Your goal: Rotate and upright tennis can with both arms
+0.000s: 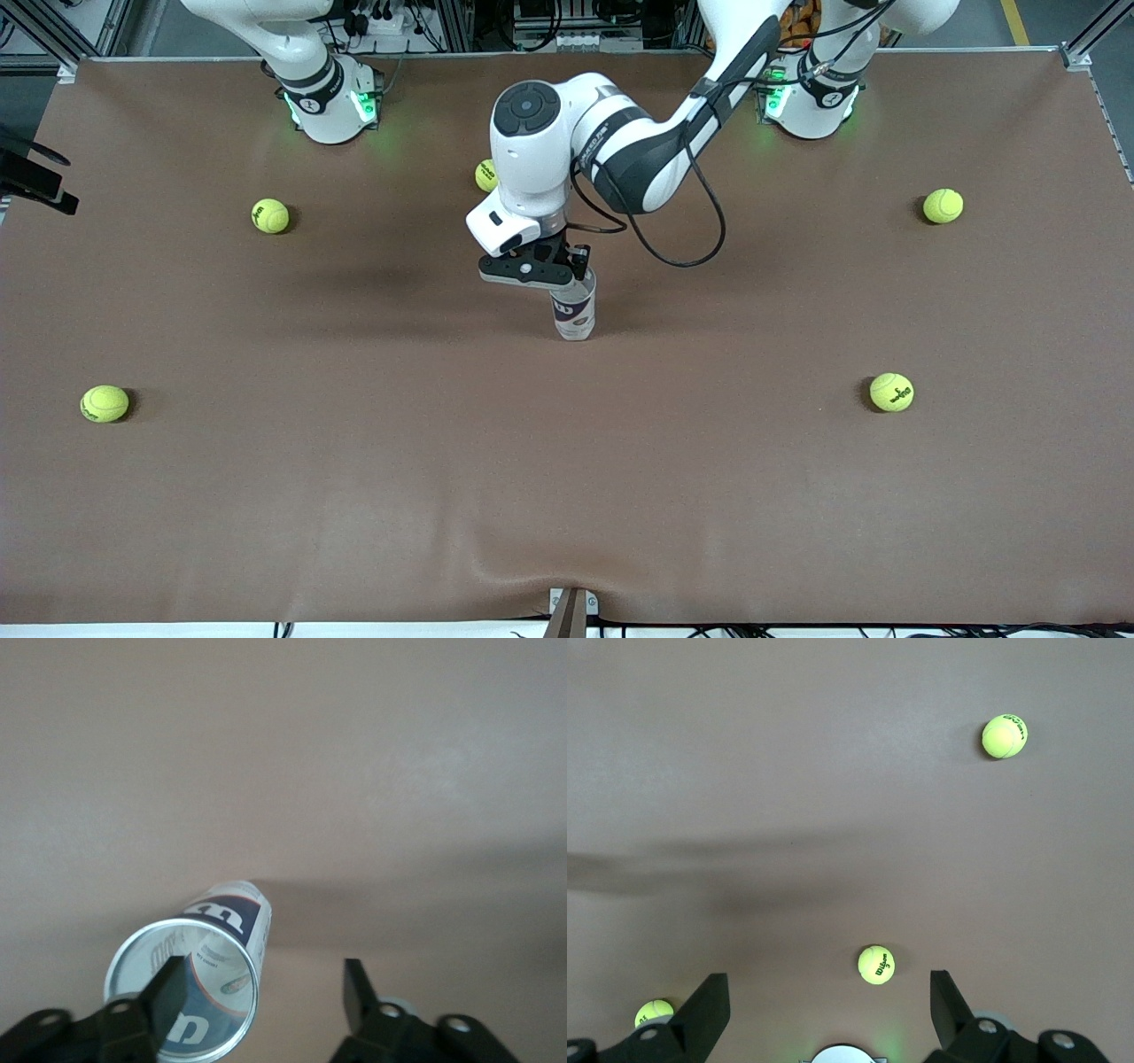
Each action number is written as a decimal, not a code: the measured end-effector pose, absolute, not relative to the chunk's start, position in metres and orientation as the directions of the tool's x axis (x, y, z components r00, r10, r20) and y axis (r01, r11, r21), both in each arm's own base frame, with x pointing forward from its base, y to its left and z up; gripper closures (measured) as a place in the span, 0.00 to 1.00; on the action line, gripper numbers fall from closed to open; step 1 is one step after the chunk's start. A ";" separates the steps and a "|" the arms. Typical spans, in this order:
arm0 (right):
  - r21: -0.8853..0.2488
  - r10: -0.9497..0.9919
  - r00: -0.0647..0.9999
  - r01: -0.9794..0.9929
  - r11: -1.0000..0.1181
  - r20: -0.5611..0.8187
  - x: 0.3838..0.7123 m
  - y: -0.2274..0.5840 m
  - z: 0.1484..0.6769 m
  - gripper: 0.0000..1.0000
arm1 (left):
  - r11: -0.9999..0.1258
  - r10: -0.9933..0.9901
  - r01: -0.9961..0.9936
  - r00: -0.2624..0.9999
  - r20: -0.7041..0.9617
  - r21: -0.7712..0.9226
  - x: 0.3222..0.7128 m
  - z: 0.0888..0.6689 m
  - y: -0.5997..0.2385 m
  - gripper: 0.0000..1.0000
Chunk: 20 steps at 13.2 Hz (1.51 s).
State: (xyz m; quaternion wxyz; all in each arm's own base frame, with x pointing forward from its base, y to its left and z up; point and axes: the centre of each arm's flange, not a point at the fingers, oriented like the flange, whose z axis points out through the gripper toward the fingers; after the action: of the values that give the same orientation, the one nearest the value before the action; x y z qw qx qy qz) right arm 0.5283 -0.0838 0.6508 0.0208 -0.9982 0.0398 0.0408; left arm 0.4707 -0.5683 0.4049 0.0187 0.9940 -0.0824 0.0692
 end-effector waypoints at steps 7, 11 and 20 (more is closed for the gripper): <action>-0.038 -0.076 0.994 -0.079 -0.996 -0.083 0.529 -0.083 0.651 0.00 | -1.000 -0.020 -0.018 0.988 0.154 -0.012 0.509 0.549 -0.453 0.00; -0.038 -0.076 0.994 -0.079 -0.996 -0.083 0.529 -0.083 0.651 0.00 | -0.996 -0.029 -0.021 0.994 0.109 -0.082 0.519 0.620 -0.351 0.00; -0.038 -0.074 0.994 -0.077 -0.996 -0.083 0.529 -0.082 0.651 0.00 | -0.994 -0.097 -0.096 0.995 0.014 -0.056 0.528 0.663 -0.114 0.00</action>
State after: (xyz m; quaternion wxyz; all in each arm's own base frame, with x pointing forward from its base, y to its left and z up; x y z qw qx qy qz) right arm 0.5289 -0.0818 0.6506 0.0206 -0.9982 0.0379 0.0406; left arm 0.5277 -0.1145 0.6628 -0.0278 0.9984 -0.0483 0.0082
